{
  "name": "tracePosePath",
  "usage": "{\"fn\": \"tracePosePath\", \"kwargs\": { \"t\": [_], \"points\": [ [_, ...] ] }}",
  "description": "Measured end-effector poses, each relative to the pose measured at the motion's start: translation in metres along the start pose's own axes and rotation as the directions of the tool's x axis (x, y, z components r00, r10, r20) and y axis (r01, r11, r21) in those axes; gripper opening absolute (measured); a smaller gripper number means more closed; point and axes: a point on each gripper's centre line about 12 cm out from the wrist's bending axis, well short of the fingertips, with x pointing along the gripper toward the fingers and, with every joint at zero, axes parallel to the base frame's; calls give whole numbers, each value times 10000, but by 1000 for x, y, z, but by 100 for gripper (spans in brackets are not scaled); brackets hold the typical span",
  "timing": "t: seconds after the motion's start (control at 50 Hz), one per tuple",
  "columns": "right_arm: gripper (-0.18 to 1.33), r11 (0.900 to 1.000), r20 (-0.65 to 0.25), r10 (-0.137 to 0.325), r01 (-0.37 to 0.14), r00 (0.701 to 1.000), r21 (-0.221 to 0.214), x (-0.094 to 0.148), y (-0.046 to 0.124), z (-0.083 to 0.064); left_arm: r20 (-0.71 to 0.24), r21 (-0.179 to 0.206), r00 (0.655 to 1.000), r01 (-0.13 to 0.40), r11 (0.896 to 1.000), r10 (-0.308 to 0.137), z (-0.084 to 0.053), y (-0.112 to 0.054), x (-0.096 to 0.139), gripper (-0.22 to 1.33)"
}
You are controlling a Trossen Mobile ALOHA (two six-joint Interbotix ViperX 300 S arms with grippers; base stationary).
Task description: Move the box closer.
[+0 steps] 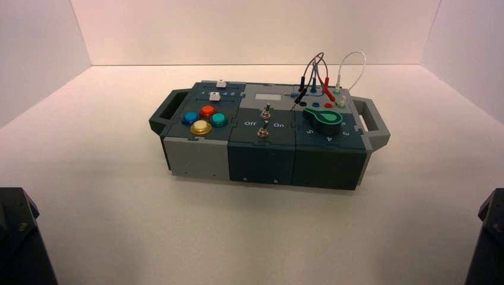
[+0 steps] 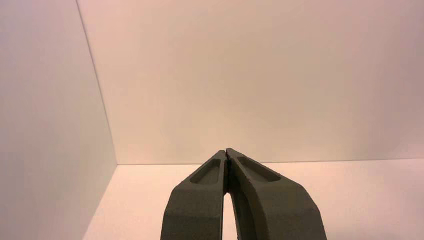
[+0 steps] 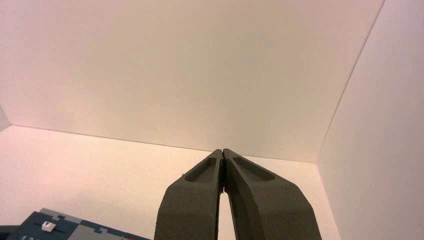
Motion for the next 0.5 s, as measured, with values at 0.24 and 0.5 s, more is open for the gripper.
{"fn": "tracePosePath", "kwargs": {
  "t": [0.24,0.5],
  "points": [
    [-15,10000,0,0,0,10000,0,0,0,0,0,-2,10000,-15,10000,15,0,0,0,-16],
    [-15,10000,-15,4,-4,10000,15,0,0,-1,-14,41,10000,-32,10000,33,0,1,0,-16]
  ]
}}
